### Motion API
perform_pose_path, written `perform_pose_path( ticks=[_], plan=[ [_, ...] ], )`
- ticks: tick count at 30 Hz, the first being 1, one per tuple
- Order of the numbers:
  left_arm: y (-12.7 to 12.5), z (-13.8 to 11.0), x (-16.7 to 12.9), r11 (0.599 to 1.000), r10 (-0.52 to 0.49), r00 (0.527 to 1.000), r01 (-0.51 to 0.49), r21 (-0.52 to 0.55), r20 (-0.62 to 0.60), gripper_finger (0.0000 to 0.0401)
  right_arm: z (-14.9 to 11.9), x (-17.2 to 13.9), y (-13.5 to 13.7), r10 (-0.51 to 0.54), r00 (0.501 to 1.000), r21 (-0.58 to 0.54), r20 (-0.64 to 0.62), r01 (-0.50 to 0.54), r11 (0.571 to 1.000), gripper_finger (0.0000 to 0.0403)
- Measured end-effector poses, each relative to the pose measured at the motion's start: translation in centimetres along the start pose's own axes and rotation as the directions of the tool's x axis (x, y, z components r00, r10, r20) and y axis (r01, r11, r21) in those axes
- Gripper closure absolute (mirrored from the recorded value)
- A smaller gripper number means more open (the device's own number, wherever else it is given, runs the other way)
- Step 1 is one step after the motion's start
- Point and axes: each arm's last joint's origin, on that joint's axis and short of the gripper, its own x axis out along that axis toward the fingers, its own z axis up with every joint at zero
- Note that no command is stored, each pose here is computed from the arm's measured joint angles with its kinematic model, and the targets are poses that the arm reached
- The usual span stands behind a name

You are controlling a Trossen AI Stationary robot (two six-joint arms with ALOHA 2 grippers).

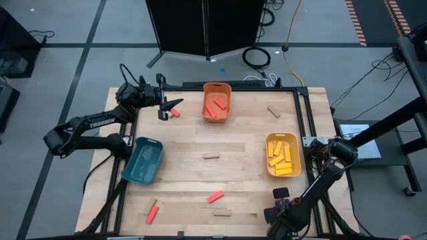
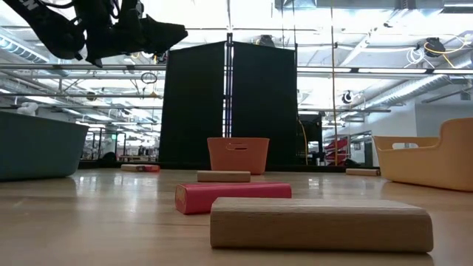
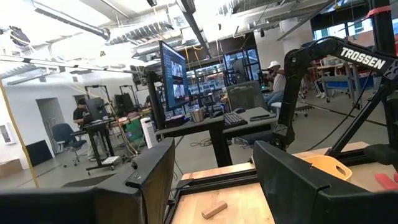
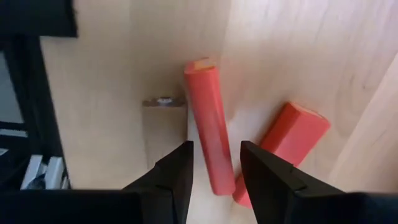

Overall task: Sort blocks
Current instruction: Put the bottom right orange block into the orange bin

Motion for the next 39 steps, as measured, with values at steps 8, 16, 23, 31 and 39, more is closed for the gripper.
perform_pose_path(
  ticks=[8, 16, 23, 31, 39],
  plan=[
    [0.0, 0.0, 0.0, 1.000, 0.000, 1.000, 0.000, 0.000, 0.000, 0.0184, -0.1, 1.8, -0.4, 0.032, 0.999, -0.004, 0.023, -0.032, 0.999, 0.0278],
    [0.0, 0.0, 0.0, 1.000, 0.000, 1.000, 0.000, 0.000, 0.001, 0.0184, -0.2, 1.9, -0.5, 0.029, 0.999, -0.003, 0.017, -0.029, 1.000, 0.0312],
    [0.0, 0.0, 0.0, 1.000, 0.000, 1.000, 0.000, 0.000, 0.001, 0.0184, 0.2, 0.2, -1.1, -0.002, 1.000, 0.024, -0.007, 0.003, 1.000, 0.0370],
    [-0.4, 0.0, 0.3, 1.000, -0.019, 1.000, 0.019, -0.008, 0.006, 0.0184, 2.2, -6.3, -4.3, -0.096, 0.965, 0.084, 0.244, 0.078, 0.993, 0.0350],
    [-0.7, 0.1, 0.5, 0.999, -0.036, 0.999, 0.037, -0.035, 0.010, 0.0184, 5.2, -12.0, -12.8, -0.497, 0.678, 0.201, 0.542, 0.470, 0.860, 0.0350]
  ],
)
